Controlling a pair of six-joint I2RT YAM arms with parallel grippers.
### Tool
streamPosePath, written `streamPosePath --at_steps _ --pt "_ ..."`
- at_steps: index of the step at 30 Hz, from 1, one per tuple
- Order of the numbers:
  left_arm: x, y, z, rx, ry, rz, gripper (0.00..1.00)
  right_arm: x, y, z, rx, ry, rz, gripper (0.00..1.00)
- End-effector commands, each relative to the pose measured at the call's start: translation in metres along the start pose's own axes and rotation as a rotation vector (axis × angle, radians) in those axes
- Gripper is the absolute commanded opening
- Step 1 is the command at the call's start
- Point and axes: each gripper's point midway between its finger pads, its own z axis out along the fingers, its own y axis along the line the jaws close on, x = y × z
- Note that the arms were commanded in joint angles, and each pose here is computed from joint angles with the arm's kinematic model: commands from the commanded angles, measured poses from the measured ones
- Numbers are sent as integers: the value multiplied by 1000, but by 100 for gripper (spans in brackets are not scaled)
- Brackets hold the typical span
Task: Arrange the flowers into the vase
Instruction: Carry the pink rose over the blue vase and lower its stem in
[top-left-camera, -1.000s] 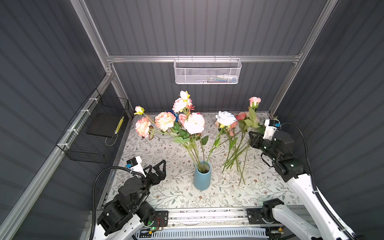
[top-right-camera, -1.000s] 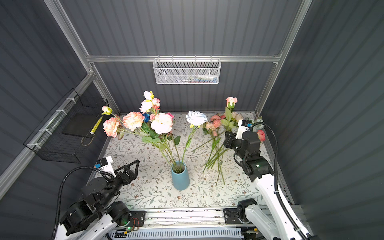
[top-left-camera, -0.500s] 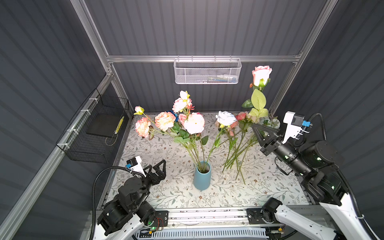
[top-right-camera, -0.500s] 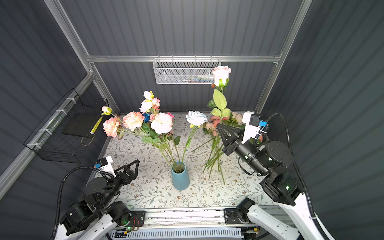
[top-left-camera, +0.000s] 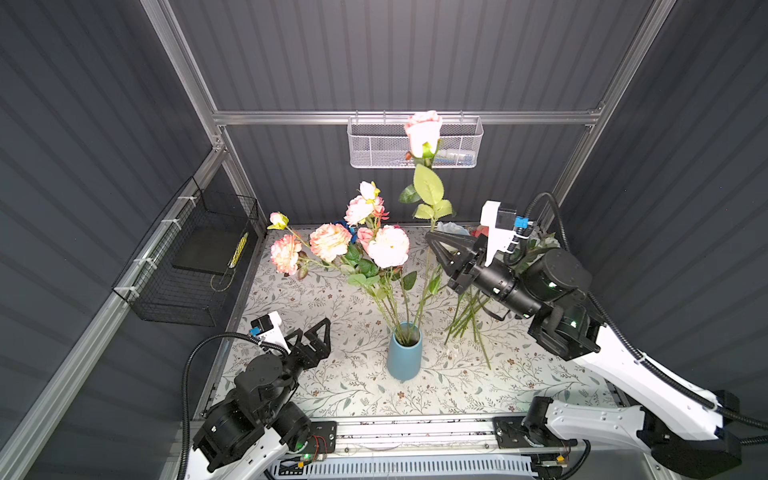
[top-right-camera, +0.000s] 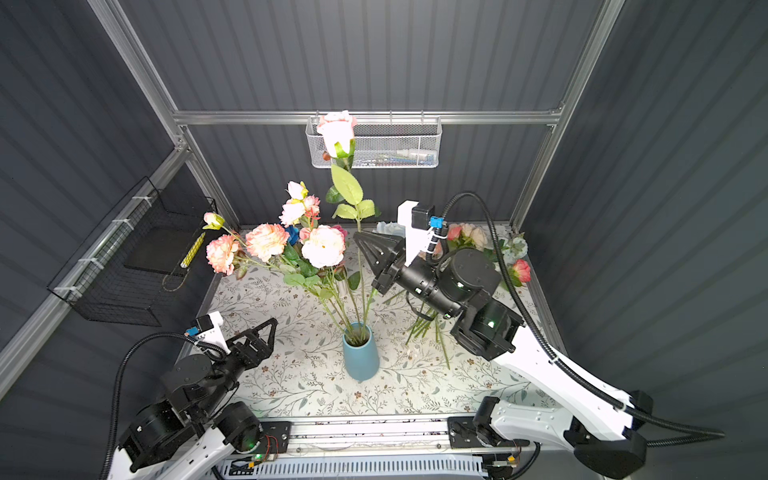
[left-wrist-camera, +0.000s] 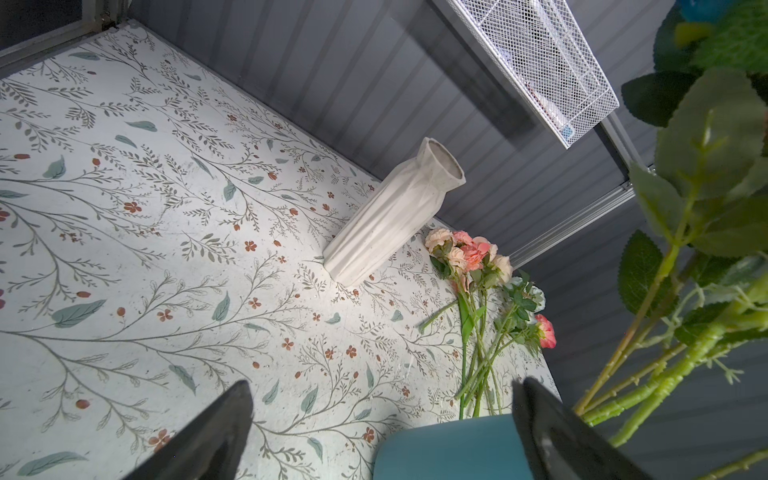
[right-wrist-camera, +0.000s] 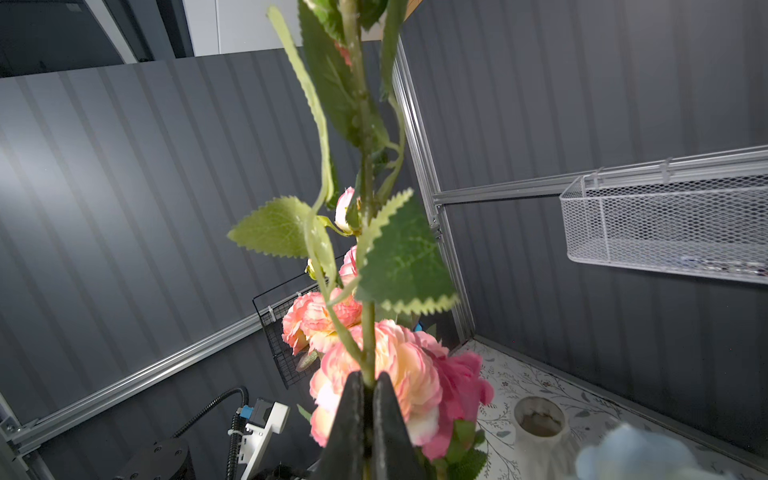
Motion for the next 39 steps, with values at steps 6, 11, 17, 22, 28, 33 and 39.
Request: streamPosePath --at_steps 6,11,17,22,28,33,39 --pt "-8 1 -7 -1 -29 -11 100 20 -3 -3 30 -69 -83 0" --pt "-7 -1 -5 -3 -20 -6 100 64 -7 -9 31 -16 -63 0" --pt "-5 1 -4 -3 -19 -7 100 104 -11 -23 46 49 -12 3" --pt "-3 1 -2 -3 -11 -5 100 133 -21 -35 85 97 31 9" --pt "-2 -2 1 -1 -2 4 100 150 -25 -48 99 134 67 35" --pt "-2 -3 2 3 1 3 100 151 -21 -62 80 142 95 52" --pt "1 -2 5 -2 8 8 100 156 -22 -84 86 172 127 61"
